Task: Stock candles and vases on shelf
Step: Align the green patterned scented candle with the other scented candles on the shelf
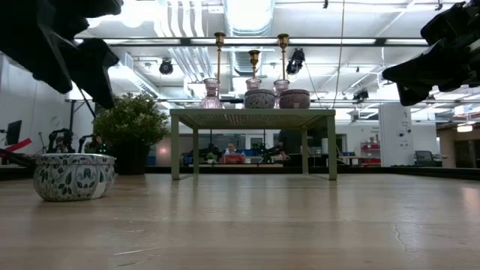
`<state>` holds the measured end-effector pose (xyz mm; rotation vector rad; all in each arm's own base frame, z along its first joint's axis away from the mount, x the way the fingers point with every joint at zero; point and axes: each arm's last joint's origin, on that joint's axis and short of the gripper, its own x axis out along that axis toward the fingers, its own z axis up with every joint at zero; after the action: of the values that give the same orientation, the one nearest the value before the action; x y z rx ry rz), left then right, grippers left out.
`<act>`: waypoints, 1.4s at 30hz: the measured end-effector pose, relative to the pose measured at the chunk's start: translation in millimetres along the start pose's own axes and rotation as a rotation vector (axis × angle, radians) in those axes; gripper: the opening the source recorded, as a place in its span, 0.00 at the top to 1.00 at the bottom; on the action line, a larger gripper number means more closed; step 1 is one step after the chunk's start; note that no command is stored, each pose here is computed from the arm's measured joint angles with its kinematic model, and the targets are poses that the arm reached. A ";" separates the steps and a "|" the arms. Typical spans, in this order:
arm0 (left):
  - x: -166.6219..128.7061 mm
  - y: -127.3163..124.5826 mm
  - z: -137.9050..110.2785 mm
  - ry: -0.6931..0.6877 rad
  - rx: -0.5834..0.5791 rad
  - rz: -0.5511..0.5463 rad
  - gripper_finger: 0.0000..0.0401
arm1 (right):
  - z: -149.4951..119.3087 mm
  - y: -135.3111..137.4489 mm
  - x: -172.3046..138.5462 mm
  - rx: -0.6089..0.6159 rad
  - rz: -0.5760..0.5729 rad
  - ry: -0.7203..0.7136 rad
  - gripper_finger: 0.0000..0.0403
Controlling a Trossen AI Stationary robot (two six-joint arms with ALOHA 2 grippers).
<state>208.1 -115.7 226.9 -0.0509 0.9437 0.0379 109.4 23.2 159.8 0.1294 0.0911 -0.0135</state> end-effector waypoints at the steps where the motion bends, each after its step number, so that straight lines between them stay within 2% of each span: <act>1: 3.3 -1.6 0.1 0.011 -0.003 -0.003 0.03 | -0.1 0.0 0.0 0.000 -0.001 0.001 0.98; 10: 38.9 -11.8 -8.3 0.134 0.019 0.014 0.03 | -0.3 0.0 0.1 -0.001 -0.001 0.002 0.98; 16: 53.0 -18.5 -10.6 0.175 0.018 -0.039 0.03 | -0.2 0.0 0.1 0.000 0.000 0.002 0.98; 29: 74.5 -24.9 -13.3 0.181 0.024 -0.034 0.04 | -0.4 -0.1 0.1 -0.001 -0.001 0.003 0.98; 42: 74.0 -24.8 -12.6 0.174 0.027 -0.037 0.26 | -0.9 -0.1 0.1 -0.002 -0.001 0.008 0.98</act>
<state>242.7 -140.4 160.2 -0.0475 1.1164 -0.0133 109.4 23.2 158.8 0.1269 0.0997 -0.0143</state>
